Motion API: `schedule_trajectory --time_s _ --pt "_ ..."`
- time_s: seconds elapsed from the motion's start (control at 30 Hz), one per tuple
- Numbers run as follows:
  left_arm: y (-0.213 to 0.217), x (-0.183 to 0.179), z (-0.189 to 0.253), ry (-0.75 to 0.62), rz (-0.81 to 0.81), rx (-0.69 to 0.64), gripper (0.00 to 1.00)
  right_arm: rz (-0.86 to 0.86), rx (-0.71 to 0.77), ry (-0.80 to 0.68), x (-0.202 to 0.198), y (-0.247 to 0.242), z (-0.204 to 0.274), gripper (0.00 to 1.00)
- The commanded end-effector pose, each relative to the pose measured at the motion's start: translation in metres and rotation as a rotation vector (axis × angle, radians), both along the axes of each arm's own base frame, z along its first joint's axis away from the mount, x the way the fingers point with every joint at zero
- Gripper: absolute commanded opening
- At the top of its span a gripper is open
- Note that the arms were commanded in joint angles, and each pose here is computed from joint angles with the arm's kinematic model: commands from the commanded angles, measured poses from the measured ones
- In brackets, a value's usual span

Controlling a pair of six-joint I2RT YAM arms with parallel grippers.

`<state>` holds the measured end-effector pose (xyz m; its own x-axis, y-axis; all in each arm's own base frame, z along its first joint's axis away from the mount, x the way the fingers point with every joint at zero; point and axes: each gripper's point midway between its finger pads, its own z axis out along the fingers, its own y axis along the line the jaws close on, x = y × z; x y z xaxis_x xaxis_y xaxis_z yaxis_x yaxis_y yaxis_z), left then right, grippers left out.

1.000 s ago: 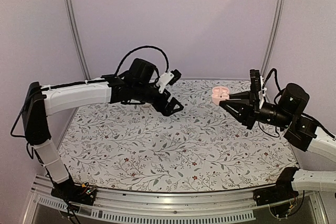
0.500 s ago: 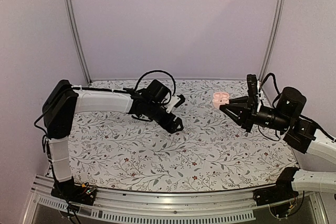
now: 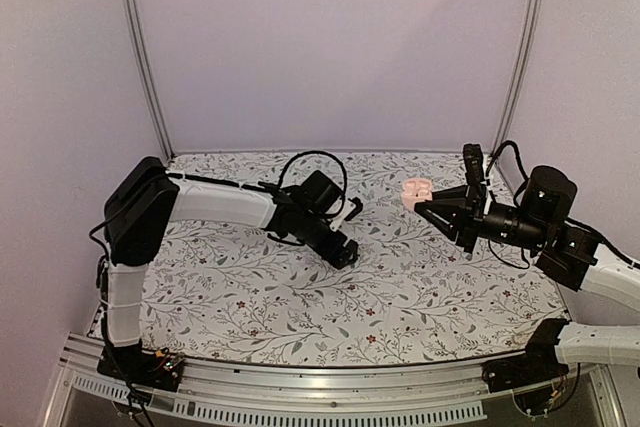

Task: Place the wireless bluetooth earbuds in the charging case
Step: Pick up the left earbud from the center of the board.

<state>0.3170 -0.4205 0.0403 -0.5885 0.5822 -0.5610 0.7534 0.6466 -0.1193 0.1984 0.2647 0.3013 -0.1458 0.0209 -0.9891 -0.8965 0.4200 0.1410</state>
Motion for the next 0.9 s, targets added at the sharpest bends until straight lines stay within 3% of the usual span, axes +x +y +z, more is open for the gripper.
schedule_trajectory --time_s 0.0,0.3,0.8,0.87 --pt "0.002 0.007 -0.010 -0.037 0.004 0.056 0.97 -0.021 0.006 -0.014 0.004 -0.003 0.009 0.00" --pt "0.007 0.025 -0.029 -0.093 0.033 0.150 0.97 -0.018 0.005 -0.014 0.004 -0.003 0.008 0.00" --pt "0.020 0.087 -0.041 -0.196 0.171 0.281 0.97 -0.020 -0.001 -0.024 0.004 -0.004 0.009 0.00" --pt "0.022 0.092 -0.035 -0.175 0.179 0.244 0.96 -0.020 -0.003 -0.022 0.004 -0.004 0.009 0.00"
